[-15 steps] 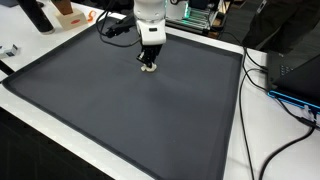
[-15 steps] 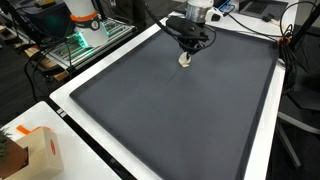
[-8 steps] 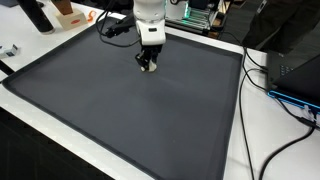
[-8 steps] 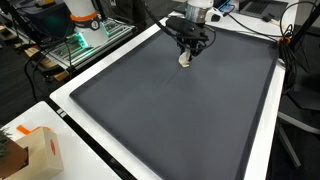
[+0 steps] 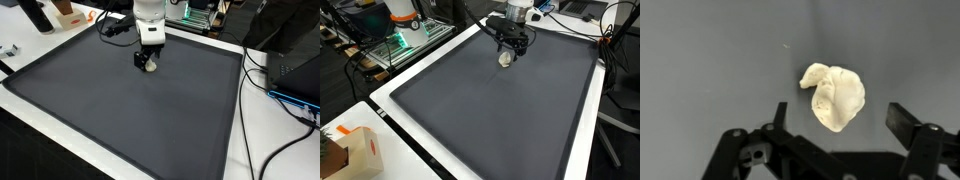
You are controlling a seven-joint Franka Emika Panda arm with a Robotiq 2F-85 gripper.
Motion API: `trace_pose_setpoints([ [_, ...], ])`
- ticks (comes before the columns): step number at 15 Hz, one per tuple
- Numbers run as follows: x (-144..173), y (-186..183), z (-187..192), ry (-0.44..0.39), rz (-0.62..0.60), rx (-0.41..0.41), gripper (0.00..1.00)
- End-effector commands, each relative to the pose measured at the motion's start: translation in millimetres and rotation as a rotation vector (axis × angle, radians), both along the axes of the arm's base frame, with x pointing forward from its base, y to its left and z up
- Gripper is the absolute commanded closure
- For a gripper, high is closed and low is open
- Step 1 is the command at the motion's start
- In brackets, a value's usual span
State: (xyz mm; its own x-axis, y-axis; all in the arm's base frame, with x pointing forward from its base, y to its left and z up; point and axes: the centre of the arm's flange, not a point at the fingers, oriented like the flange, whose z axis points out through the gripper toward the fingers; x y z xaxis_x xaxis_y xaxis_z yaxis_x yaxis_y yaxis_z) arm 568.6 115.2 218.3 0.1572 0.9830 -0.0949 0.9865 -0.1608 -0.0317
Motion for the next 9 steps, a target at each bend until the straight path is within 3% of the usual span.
trace_pose_setpoints([
  [1, -4.1, 3.7, 9.4, -0.034, -0.058, -0.004, 0.0],
  [6, -3.1, 10.2, 40.0, -0.063, -0.186, 0.056, 0.0],
  [9, -1.0, 7.7, 62.3, -0.081, -0.305, 0.14, 0.0],
])
